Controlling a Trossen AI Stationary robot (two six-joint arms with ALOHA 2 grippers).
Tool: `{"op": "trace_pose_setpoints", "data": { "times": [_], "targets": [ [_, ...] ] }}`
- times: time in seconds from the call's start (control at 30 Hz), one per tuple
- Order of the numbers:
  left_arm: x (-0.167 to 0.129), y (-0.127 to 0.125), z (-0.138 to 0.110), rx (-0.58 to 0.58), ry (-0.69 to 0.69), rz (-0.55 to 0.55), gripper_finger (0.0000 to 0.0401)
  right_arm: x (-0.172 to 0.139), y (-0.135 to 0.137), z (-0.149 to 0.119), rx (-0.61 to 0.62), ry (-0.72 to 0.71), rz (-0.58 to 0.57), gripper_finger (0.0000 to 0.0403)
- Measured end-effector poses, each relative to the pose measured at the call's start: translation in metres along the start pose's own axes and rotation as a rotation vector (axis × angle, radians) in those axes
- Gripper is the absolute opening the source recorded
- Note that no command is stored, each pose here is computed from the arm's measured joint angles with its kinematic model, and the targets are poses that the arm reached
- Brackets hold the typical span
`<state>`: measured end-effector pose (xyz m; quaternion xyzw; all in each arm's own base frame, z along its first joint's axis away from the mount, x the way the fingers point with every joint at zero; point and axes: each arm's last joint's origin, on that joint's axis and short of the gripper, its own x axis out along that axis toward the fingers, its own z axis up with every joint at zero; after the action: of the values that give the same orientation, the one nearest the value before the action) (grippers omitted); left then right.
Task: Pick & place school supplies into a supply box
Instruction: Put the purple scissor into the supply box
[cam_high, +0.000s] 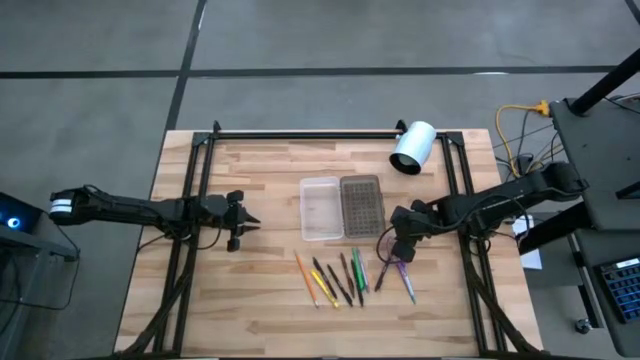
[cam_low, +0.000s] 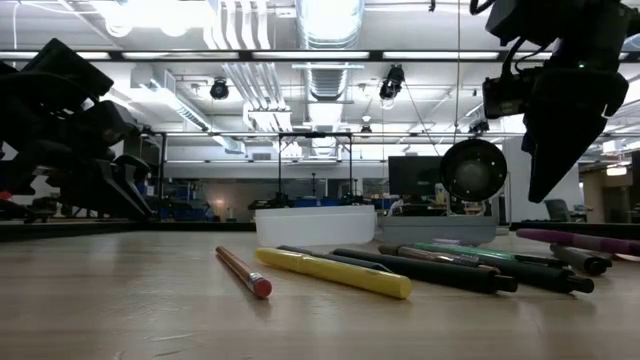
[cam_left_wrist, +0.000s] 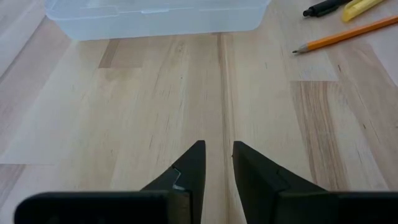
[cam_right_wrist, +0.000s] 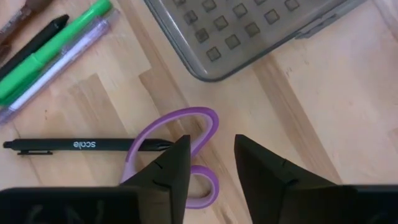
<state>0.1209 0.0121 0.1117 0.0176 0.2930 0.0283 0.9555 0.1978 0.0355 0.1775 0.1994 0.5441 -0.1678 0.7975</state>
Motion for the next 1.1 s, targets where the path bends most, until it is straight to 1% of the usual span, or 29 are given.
{"op": "trace_pose_setpoints", "data": {
  "times": [0.17, 0.33, 0.5, 0.77, 1.0, 1.1],
  "targets": [
    [0.000, 0.000, 0.000, 0.000, 0.000, 0.000, 0.0066, 0.005, 0.001, 0.000, -0.011, 0.026, -0.004, 0.0152],
    [0.000, 0.000, 0.000, 0.000, 0.000, 0.000, 0.0066, 0.015, 0.003, -0.002, -0.019, 0.062, -0.030, 0.0161],
    [0.000, 0.000, 0.000, 0.000, 0.000, 0.000, 0.0067, 0.027, 0.004, -0.003, -0.025, 0.101, -0.064, 0.0157],
    [0.000, 0.000, 0.000, 0.000, 0.000, 0.000, 0.0067, 0.040, 0.009, 0.001, -0.031, 0.095, -0.064, 0.0143],
    [0.000, 0.000, 0.000, 0.000, 0.000, 0.000, 0.0066, 0.035, 0.010, 0.002, -0.031, 0.091, -0.055, 0.0134],
    [0.000, 0.000, 0.000, 0.000, 0.000, 0.000, 0.0066, 0.029, 0.013, 0.007, -0.025, 0.058, -0.028, 0.0132]
  ]
}}
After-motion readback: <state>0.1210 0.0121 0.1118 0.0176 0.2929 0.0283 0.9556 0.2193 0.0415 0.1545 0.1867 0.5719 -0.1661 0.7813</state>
